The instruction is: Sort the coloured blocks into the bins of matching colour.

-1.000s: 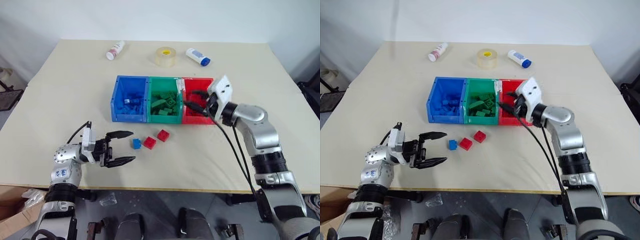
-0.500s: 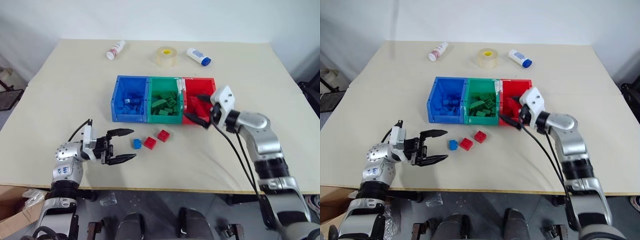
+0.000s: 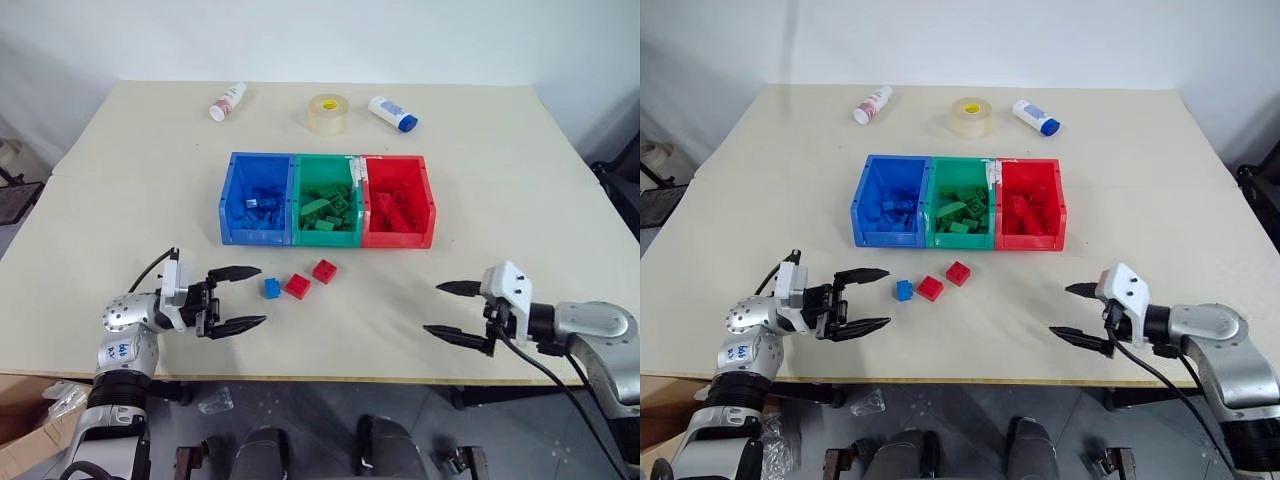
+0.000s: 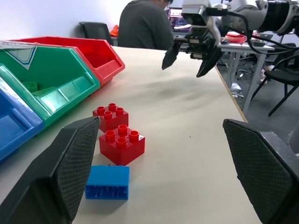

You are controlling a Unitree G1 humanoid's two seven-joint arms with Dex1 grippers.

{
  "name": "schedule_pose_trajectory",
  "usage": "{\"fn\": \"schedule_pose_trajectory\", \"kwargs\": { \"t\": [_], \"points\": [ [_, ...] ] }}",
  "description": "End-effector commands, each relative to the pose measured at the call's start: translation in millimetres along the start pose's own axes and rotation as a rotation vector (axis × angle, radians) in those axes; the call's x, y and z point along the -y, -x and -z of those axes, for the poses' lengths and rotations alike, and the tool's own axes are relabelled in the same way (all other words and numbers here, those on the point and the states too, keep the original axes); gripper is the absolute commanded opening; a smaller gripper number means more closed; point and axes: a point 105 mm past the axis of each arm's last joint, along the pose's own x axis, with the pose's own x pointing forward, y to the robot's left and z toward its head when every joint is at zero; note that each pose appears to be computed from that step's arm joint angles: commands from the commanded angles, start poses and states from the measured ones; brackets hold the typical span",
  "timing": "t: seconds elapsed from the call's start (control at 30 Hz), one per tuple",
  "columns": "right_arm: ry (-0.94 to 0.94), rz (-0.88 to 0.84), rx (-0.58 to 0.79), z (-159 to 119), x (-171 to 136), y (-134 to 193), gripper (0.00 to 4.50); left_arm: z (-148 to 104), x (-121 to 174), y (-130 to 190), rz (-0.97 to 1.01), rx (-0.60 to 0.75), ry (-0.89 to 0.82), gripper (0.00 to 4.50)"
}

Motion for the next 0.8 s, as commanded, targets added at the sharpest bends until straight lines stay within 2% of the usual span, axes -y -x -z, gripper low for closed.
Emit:
{"fn": "schedule_pose_trajectory", "kwargs": {
  "t": [0.03, 0.2, 0.5, 0.8],
  "points": [
    [0.036, 0.015, 0.036, -15, 0, 2, 4.45, -7, -2, 4, 0.007, 0.000, -0.031, 4.50],
    [0.030, 0.002, 0.086, -25, -3, -19, 4.45, -8, -2, 4, 0.011, 0.001, -0.034, 4.50],
    [0.026, -0.019, 0.211, -50, -13, -108, 4.45, -11, 3, 5, 0.011, 0.001, -0.044, 4.50],
    [0.020, -0.037, 0.245, -59, -15, -159, 4.45, -13, 10, 13, -0.020, -0.011, -0.053, 4.50]
  ]
}}
